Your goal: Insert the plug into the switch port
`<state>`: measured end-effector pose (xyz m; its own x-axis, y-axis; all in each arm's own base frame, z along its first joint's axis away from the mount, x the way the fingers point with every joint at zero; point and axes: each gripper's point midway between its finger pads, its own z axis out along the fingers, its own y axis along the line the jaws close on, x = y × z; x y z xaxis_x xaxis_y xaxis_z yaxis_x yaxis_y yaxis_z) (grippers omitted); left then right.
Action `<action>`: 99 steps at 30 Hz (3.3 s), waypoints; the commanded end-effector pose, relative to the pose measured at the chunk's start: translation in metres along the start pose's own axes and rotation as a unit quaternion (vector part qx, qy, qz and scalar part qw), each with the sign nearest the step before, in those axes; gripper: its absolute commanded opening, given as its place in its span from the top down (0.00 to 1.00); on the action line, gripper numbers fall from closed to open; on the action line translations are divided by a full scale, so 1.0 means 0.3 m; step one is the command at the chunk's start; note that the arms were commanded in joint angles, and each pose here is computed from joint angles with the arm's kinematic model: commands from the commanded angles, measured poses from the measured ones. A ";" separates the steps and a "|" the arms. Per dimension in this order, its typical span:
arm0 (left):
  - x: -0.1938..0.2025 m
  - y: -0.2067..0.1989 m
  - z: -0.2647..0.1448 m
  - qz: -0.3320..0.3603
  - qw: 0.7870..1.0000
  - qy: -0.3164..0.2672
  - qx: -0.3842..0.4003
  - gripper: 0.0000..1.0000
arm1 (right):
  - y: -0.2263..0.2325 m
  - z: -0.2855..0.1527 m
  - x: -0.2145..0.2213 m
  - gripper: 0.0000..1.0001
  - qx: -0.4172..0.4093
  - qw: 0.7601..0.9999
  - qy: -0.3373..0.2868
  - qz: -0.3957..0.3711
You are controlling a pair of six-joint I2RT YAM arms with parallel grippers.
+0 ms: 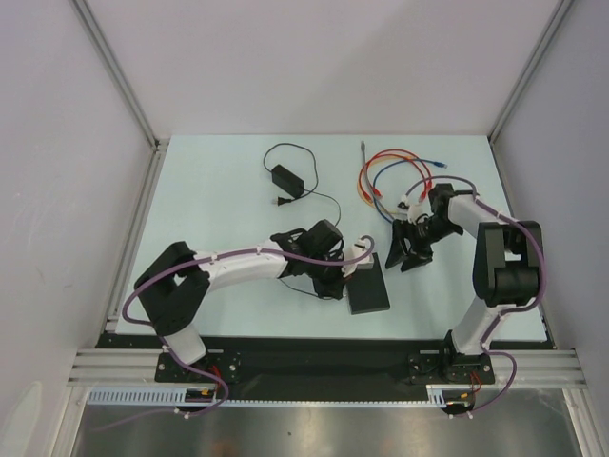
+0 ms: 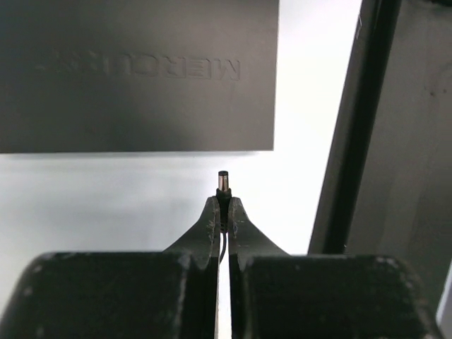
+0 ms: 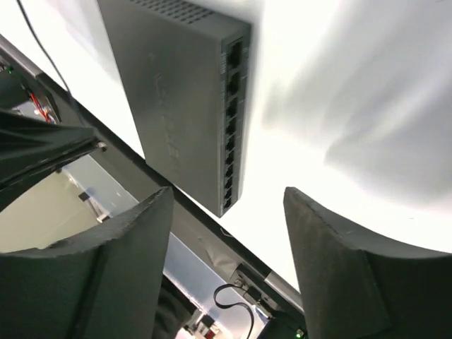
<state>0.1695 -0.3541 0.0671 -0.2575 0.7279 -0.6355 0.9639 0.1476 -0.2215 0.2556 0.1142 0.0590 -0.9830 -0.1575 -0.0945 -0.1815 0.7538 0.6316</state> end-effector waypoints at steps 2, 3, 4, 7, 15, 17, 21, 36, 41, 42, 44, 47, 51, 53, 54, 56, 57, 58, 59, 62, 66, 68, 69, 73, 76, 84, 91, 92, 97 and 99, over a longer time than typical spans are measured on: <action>0.015 -0.065 0.007 -0.040 0.998 0.028 0.031 1.00 | 0.017 0.047 0.063 0.34 -0.005 0.999 0.048 -0.002; 0.031 -0.068 0.016 -0.052 0.997 0.039 0.032 1.00 | 0.014 0.058 0.071 0.38 -0.003 0.998 0.058 0.001; 0.036 -0.075 0.020 -0.067 0.996 0.043 0.032 1.00 | 0.008 0.077 0.082 0.39 -0.003 0.998 0.069 0.004; 0.046 -0.085 0.021 -0.079 0.995 0.048 0.027 1.00 | 0.011 0.101 0.097 0.43 -0.001 0.996 0.085 0.003; 0.048 -0.080 0.066 -0.113 0.991 0.072 0.022 1.00 | 0.024 0.151 0.126 0.45 0.005 0.993 0.116 -0.007; 0.046 -0.071 0.070 -0.117 0.991 0.070 0.016 1.00 | 0.031 0.164 0.139 0.47 0.004 0.992 0.127 -0.008; 0.059 -0.048 0.064 -0.124 0.990 0.070 -0.004 1.00 | 0.047 0.191 0.128 0.50 -0.013 0.992 0.128 0.005; 0.039 -0.010 0.069 -0.120 0.991 0.052 -0.019 1.00 | 0.065 0.229 0.124 0.53 -0.027 0.991 0.130 0.009; 0.032 0.006 0.074 -0.123 0.991 0.050 -0.023 1.00 | 0.064 0.230 0.128 0.53 -0.027 0.991 0.131 0.008; 0.032 0.009 0.074 -0.123 0.991 0.050 -0.024 1.00 | 0.065 0.229 0.128 0.53 -0.027 0.991 0.130 0.006; 0.036 0.021 0.074 -0.125 0.990 0.051 -0.027 1.00 | 0.064 0.230 0.128 0.53 -0.027 0.991 0.129 0.006; 0.034 0.038 0.071 -0.132 0.990 0.049 -0.027 1.00 | 0.065 0.230 0.131 0.53 -0.028 0.991 0.131 0.007; 0.030 0.047 0.071 -0.133 0.990 0.049 -0.026 1.00 | 0.064 0.231 0.133 0.53 -0.029 0.991 0.132 0.008; 0.022 0.045 0.071 -0.133 0.990 0.046 -0.023 1.00 | 0.064 0.230 0.132 0.53 -0.030 0.991 0.132 0.009; 0.026 0.043 0.074 -0.134 0.990 0.048 -0.022 1.00 | 0.064 0.232 0.134 0.53 -0.030 0.991 0.134 0.010; 0.034 0.035 0.079 -0.135 0.989 0.052 -0.016 1.00 | 0.064 0.233 0.133 0.53 -0.030 0.991 0.134 0.010; 0.036 0.034 0.080 -0.135 0.989 0.053 -0.014 1.00 | 0.062 0.232 0.135 0.53 -0.029 0.990 0.134 0.011; 0.045 0.031 0.079 -0.136 0.989 0.054 -0.013 1.00 | 0.062 0.232 0.135 0.53 -0.029 0.990 0.134 0.011; 0.048 0.026 0.080 -0.135 0.989 0.055 -0.010 1.00 | 0.062 0.232 0.137 0.53 -0.030 0.990 0.135 0.012; 0.061 0.016 0.077 -0.134 0.989 0.055 -0.006 1.00 | 0.061 0.231 0.135 0.53 -0.030 0.990 0.134 0.013; 0.067 0.010 0.079 -0.134 0.989 0.057 -0.002 1.00 | 0.063 0.232 0.135 0.53 -0.033 0.990 0.135 0.013; 0.062 0.006 0.083 -0.133 0.989 0.057 0.001 1.00 | 0.062 0.231 0.135 0.53 -0.033 0.990 0.134 0.014; 0.065 0.004 0.085 -0.133 0.989 0.059 0.004 1.00 | 0.062 0.230 0.137 0.53 -0.033 0.990 0.135 0.014; 0.065 -0.011 0.090 -0.129 0.990 0.059 0.011 1.00 | 0.061 0.229 0.139 0.53 -0.034 0.990 0.136 0.017; 0.069 -0.021 0.089 -0.125 0.990 0.060 0.014 1.00 | 0.061 0.229 0.135 0.53 -0.037 0.990 0.134 0.019; 0.088 -0.016 0.103 -0.133 0.988 0.070 0.015 1.00 | 0.060 0.228 0.139 0.53 -0.039 0.990 0.136 0.021; 0.109 -0.012 0.118 -0.135 0.988 0.079 0.015 1.00 | 0.054 0.225 0.141 0.53 -0.040 0.990 0.136 0.024; 0.108 -0.012 0.117 -0.134 0.988 0.078 0.015 1.00 | 0.053 0.224 0.140 0.53 -0.039 0.990 0.135 0.024; 0.059 -0.013 0.093 -0.128 0.990 0.056 0.014 1.00 | 0.054 0.225 0.141 0.53 -0.040 0.990 0.136 0.024; 0.042 -0.020 0.081 -0.125 0.991 0.047 0.014 1.00 | 0.054 0.225 0.142 0.53 -0.039 0.990 0.136 0.024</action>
<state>0.1583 -0.3480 0.0187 -0.5058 0.7611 -0.4060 0.8511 0.3638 -0.3784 0.2045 0.1640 0.0223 -0.9439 -0.2825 0.1711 -0.0892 0.7168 0.6916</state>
